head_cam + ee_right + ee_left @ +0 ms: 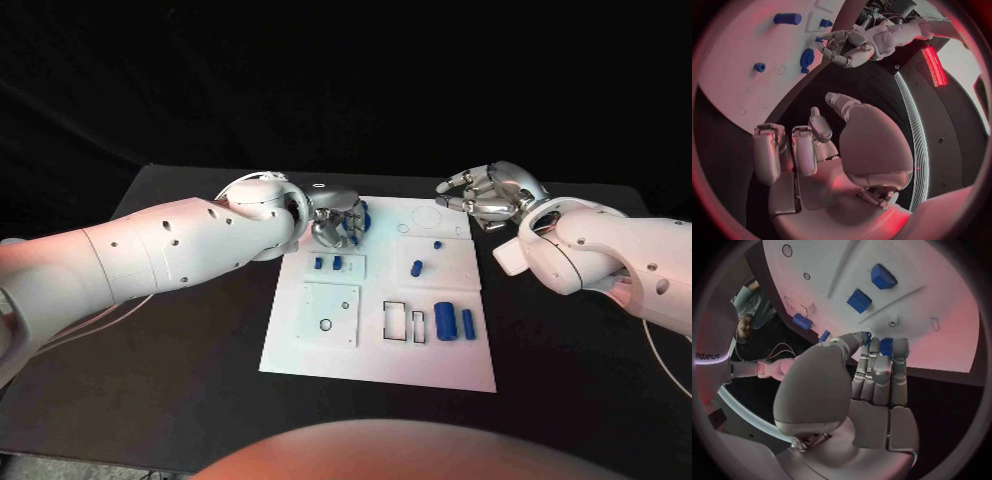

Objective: Assemble the parts on the task board

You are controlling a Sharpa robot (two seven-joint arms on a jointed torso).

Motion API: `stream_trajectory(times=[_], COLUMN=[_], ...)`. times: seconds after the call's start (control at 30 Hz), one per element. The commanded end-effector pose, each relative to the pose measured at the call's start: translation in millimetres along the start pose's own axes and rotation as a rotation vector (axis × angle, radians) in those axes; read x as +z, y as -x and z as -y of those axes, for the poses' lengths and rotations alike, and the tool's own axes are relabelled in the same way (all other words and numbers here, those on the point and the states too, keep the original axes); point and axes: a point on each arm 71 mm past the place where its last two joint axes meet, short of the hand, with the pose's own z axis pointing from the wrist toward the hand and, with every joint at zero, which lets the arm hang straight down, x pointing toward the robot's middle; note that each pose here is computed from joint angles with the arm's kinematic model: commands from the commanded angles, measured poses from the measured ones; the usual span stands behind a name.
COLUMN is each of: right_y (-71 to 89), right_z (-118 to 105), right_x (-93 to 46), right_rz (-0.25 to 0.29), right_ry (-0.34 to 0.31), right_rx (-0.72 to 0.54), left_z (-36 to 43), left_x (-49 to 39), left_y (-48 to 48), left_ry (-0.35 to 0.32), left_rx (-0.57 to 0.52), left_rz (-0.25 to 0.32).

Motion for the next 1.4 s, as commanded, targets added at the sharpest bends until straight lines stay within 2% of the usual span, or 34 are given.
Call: stream_trajectory(times=[0.03,0.3,0.5,0.77,1.4], right_y=[-0.7,0.5,0.4,0.5,0.4], right_z=[0.5,1.6,2.0,2.4,2.5], right_x=[-0.4,-0.3,-0.2,0.1,0.2], right_rz=[-0.012,-0.008,-0.008,-0.009,-0.009], right_ry=[-0.002,-0.005,-0.005,-0.007,-0.007], right_rx=[0.002,0.001,0.001,0.001,0.001], left_z=[1.8,-3.8,-12.3,-22.9,-29.6], left_x=[-4.0,-13.7,-16.9,-19.0,-19.9], left_y=[4.1,6.8,6.1,5.9,3.0], left_ry=[-0.016,-0.003,0.025,0.057,0.083], left_rx=[-0.074,-0.066,-0.007,0.021,0.021], left_rz=[0.033,0.033,0.017,0.007,-0.036])
